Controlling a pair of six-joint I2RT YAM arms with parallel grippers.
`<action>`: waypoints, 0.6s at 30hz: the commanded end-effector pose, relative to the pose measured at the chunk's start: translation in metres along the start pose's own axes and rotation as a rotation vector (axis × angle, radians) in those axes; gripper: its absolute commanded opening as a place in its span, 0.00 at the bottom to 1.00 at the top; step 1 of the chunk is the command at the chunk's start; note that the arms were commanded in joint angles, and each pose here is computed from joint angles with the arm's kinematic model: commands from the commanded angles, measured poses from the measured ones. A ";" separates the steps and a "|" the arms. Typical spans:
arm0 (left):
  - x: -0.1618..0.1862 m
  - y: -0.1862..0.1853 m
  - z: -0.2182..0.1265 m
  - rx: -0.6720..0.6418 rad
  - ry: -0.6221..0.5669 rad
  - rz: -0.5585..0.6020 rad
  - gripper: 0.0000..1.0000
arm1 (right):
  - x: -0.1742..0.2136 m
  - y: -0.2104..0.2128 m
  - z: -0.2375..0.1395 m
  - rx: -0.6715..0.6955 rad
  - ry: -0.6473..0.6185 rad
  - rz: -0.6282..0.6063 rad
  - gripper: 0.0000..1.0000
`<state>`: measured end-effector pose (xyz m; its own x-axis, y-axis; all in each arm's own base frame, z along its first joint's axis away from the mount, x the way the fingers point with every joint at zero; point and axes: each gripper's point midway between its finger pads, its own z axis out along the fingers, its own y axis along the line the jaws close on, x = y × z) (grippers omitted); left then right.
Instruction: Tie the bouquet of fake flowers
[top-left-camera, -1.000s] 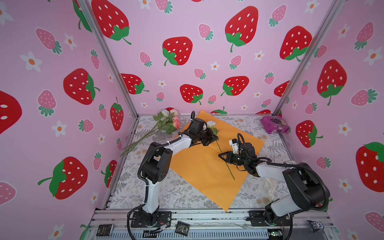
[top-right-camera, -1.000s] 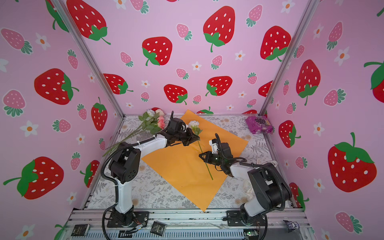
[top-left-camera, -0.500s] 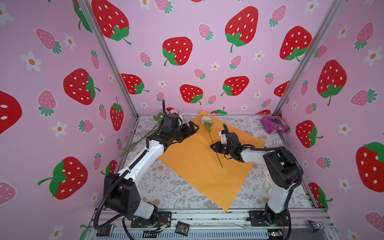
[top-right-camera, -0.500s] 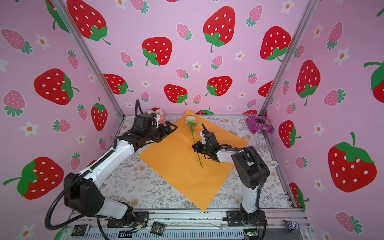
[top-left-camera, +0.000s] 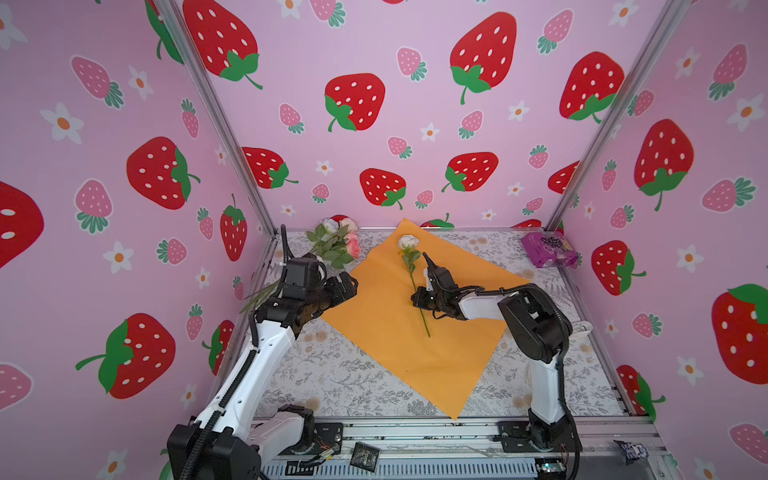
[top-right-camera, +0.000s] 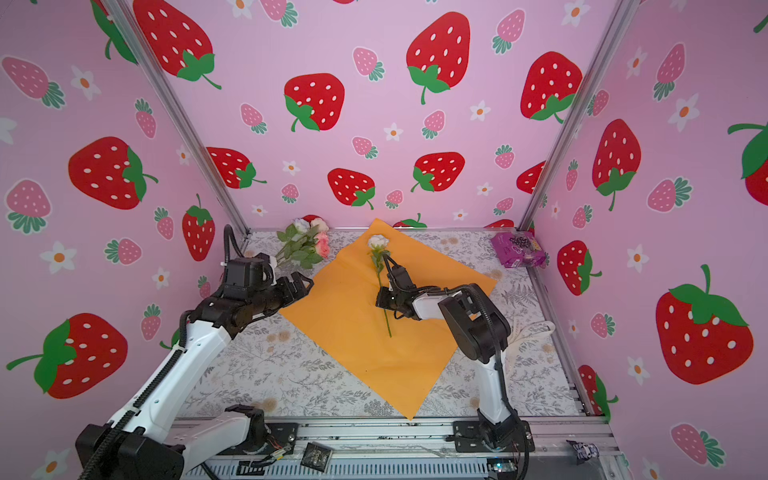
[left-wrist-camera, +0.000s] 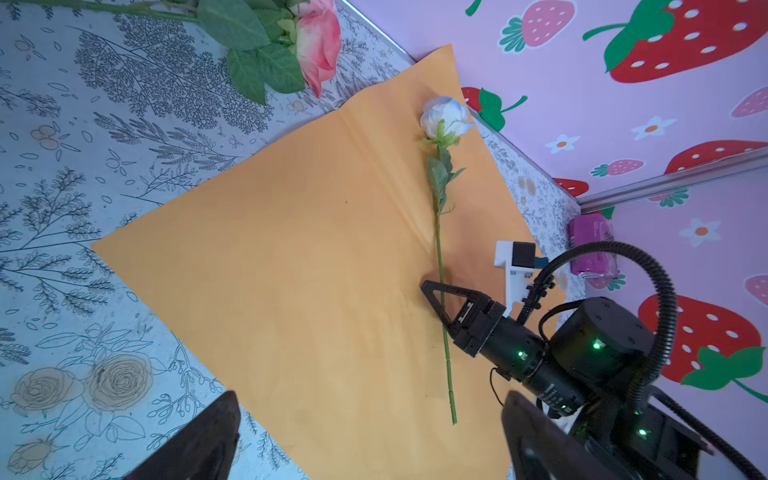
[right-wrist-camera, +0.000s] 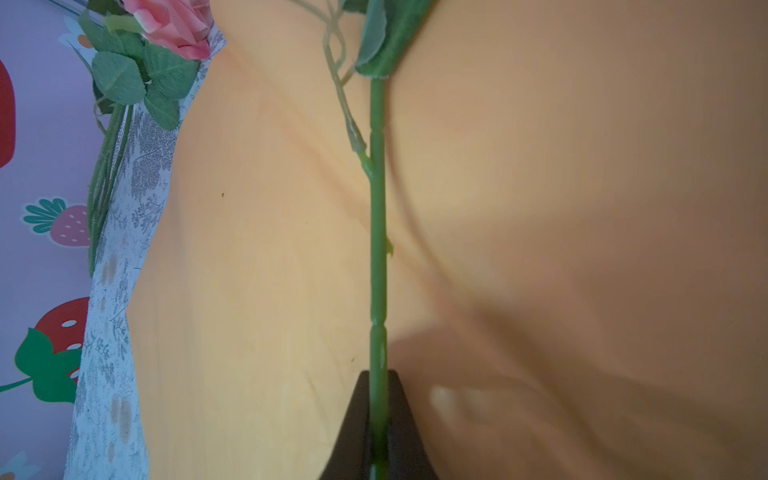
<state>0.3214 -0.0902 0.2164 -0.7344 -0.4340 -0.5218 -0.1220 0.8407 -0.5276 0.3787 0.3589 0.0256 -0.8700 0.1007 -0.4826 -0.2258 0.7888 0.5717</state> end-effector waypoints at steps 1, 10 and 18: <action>0.003 0.010 0.002 -0.039 0.017 0.020 0.99 | 0.010 -0.009 -0.005 0.061 0.046 -0.014 0.11; 0.003 0.005 0.008 -0.014 0.037 0.014 0.99 | -0.006 0.025 -0.032 -0.008 0.005 -0.098 0.00; 0.010 0.011 0.011 -0.019 0.047 0.002 0.99 | 0.014 0.016 -0.042 0.022 0.020 -0.094 0.01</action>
<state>0.3230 -0.0914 0.1991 -0.7675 -0.4108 -0.4922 -0.1266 0.8497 -0.5118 0.3555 0.3558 0.0758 -0.8341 0.0269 -0.5509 -0.3272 0.7799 0.5335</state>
